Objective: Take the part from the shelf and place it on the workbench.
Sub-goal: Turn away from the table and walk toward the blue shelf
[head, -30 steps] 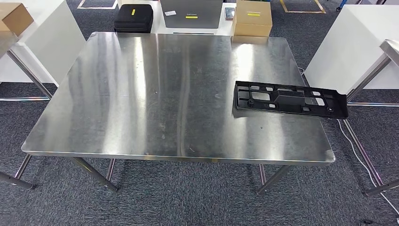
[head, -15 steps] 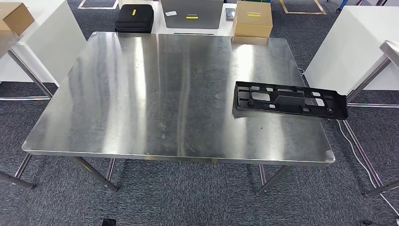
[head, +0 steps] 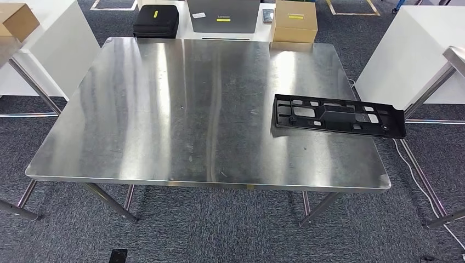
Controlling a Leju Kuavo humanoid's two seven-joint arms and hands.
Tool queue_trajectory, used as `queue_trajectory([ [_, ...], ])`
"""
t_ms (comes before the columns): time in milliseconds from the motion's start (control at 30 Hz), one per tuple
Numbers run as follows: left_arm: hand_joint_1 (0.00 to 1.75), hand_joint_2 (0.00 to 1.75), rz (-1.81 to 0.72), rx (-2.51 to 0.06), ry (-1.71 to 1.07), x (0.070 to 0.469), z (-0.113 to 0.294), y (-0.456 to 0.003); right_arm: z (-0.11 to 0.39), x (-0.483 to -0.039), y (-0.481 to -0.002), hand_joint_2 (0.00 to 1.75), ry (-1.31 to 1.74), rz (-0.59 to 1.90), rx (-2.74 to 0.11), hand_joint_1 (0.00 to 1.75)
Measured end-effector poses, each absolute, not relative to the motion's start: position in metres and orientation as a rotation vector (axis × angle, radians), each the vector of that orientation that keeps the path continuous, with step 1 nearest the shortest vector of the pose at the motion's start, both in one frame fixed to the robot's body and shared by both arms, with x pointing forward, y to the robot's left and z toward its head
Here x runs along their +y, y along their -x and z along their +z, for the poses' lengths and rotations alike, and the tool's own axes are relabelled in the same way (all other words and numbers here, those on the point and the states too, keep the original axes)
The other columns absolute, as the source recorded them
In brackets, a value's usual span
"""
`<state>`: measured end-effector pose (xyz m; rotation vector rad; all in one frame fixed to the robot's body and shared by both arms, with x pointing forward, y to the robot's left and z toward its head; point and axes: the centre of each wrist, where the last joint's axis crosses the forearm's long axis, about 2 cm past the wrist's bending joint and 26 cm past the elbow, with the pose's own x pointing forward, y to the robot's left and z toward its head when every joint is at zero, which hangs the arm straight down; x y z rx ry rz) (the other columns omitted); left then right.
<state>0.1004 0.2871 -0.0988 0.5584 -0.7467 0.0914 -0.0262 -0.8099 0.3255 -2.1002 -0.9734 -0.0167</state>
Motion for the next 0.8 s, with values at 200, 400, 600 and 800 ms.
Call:
queue_trajectory([
  [200,0.00,0.00,0.104,-0.750,-0.558,0.2877,-0.0989,-0.1002,0.3289,-0.8099,0.0259,1.75,2.111,-0.012,-0.977,0.00],
  [400,0.00,0.00,0.121,-0.742,-0.566,0.2883,-0.0989,-0.1002,0.3265,-0.8097,0.0262,1.75,2.133,-0.034,-0.969,0.00],
  [600,0.00,0.00,0.131,-0.740,-0.571,0.2904,-0.0989,-0.1001,0.3262,-0.8097,0.0262,1.75,2.133,-0.039,-0.973,0.00],
  [800,0.00,0.00,0.134,-0.739,-0.572,0.2909,-0.0989,-0.1001,0.3262,-0.8098,0.0262,1.75,2.133,-0.040,-0.973,0.00],
])
